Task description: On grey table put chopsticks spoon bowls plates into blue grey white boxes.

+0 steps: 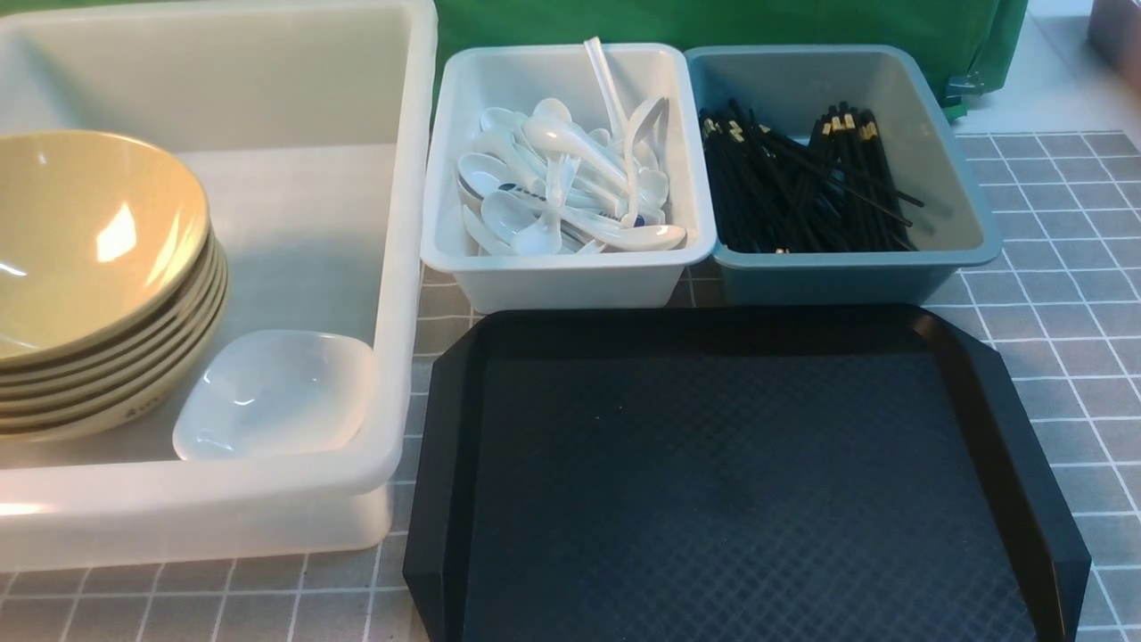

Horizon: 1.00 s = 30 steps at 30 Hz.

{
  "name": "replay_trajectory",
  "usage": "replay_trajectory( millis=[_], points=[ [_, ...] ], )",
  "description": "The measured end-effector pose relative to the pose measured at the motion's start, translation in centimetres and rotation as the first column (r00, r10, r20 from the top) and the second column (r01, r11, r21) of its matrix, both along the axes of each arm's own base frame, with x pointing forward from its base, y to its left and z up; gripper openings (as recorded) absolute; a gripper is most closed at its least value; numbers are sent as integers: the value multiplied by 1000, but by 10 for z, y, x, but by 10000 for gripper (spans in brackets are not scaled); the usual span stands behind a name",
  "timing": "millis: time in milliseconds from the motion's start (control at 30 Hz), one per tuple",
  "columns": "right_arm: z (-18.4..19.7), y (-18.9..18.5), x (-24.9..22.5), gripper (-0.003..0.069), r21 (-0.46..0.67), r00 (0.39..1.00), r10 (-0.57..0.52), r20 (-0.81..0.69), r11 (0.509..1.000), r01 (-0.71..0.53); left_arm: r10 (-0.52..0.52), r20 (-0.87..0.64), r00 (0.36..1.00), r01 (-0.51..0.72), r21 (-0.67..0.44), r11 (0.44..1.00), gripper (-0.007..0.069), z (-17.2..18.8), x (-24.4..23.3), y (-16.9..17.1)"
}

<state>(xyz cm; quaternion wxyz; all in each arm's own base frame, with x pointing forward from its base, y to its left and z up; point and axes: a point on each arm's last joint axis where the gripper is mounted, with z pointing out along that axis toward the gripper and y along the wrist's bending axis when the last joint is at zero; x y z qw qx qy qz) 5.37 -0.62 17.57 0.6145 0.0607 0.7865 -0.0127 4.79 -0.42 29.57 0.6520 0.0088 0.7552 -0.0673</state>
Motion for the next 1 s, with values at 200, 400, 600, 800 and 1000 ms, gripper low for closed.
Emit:
replay_trajectory(
  millis=[200, 400, 600, 800, 1000],
  points=[
    [0, 0, 0, 78, 0, 1000, 0, 0, 1000, 0, 153, 228, 962, -155, -9, 988, -11, -55, 8, 6],
    [0, 0, 0, 82, 0, 1000, 0, 0, 1000, 0, 180, 136, 974, -184, 19, 983, -11, -97, 9, 8],
    [0, 0, 0, 91, 1, 1000, 0, 0, 1000, 0, 124, -70, 990, -119, 66, 991, -11, -117, 7, 5],
    [0, 0, 0, 98, 1, 1000, 0, 0, 1000, 0, 113, -80, 990, -104, 105, 989, -11, -118, 6, 4],
    [0, 0, 0, 101, 1, 1000, 0, 0, 1000, 0, 116, -81, 990, -107, 105, 989, -11, -118, 6, 5]
  ],
)
